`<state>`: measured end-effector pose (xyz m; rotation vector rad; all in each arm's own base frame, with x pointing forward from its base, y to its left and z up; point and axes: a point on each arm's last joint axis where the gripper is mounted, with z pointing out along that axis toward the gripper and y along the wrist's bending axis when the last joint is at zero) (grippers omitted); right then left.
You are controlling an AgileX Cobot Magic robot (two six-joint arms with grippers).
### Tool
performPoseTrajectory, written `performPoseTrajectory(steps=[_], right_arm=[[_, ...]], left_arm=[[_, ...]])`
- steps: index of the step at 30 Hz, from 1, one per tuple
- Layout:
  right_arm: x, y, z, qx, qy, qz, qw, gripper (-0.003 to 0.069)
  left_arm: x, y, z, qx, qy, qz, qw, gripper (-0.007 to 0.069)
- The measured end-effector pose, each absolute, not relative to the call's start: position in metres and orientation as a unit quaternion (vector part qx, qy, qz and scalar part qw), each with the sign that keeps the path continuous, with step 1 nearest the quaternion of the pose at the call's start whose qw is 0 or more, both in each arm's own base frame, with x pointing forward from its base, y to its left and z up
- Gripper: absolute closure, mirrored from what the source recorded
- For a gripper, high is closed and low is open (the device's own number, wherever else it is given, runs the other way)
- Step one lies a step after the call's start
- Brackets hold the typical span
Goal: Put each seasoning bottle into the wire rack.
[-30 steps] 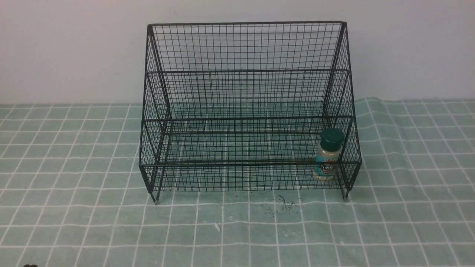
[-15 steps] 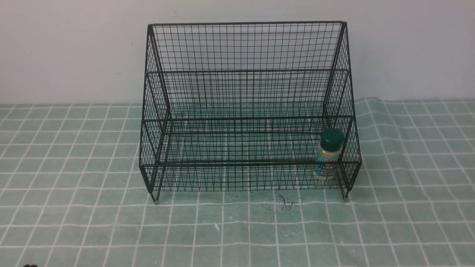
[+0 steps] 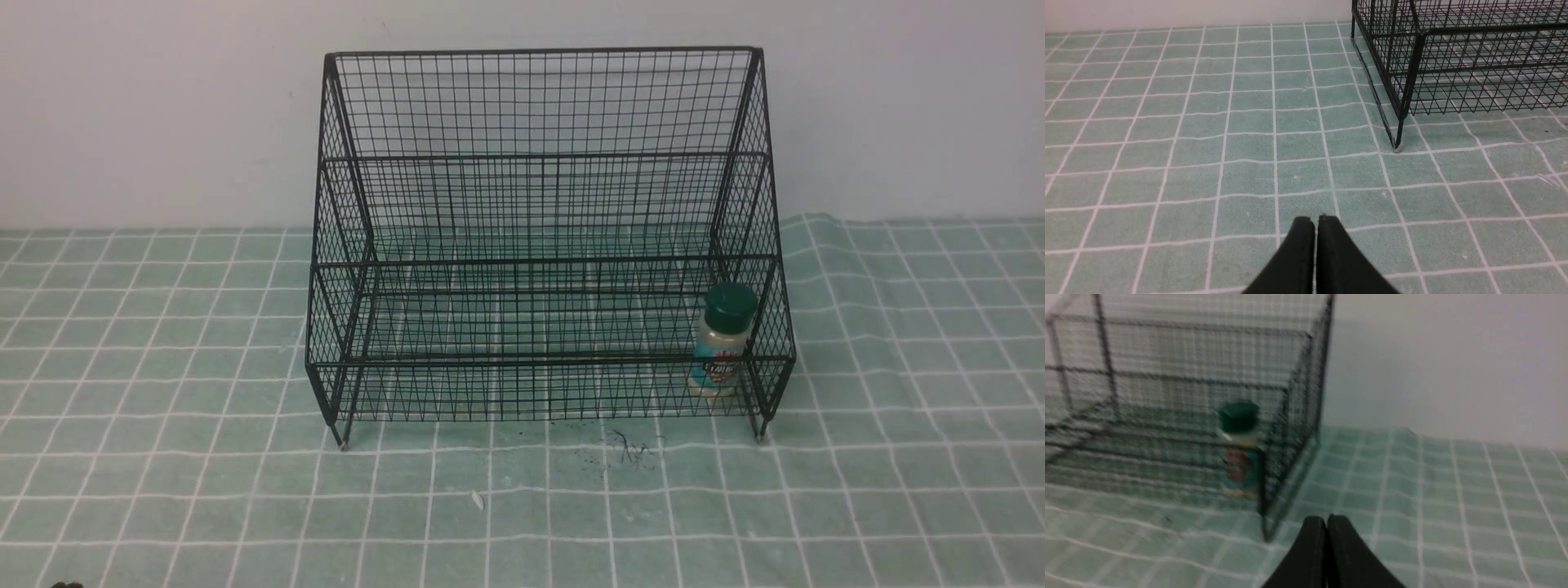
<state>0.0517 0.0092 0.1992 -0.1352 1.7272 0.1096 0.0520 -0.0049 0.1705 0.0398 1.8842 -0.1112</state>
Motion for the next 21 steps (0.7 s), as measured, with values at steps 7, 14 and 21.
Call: performPoseTrajectory(steps=[7,14,21], right_arm=[[0.0537,0.0052,0.1807,-0.036,0.78,0.02,0.624,0.0672],[0.0537,0.0052,0.1807,-0.036,0.78,0.02,0.624,0.0672],[0.0537,0.0052,0.1804,-0.036,0.781,0.02,0.624,0.0672]], left_arm=[[0.052,-0.0049,0.1705,0.017,0.808,-0.048,0.587,0.0631],[0.052,-0.0049,0.1705,0.017,0.808,-0.048,0.587,0.0631],[0.052,-0.0049,0.1705,0.017,0.808,-0.048,0.587,0.0631]])
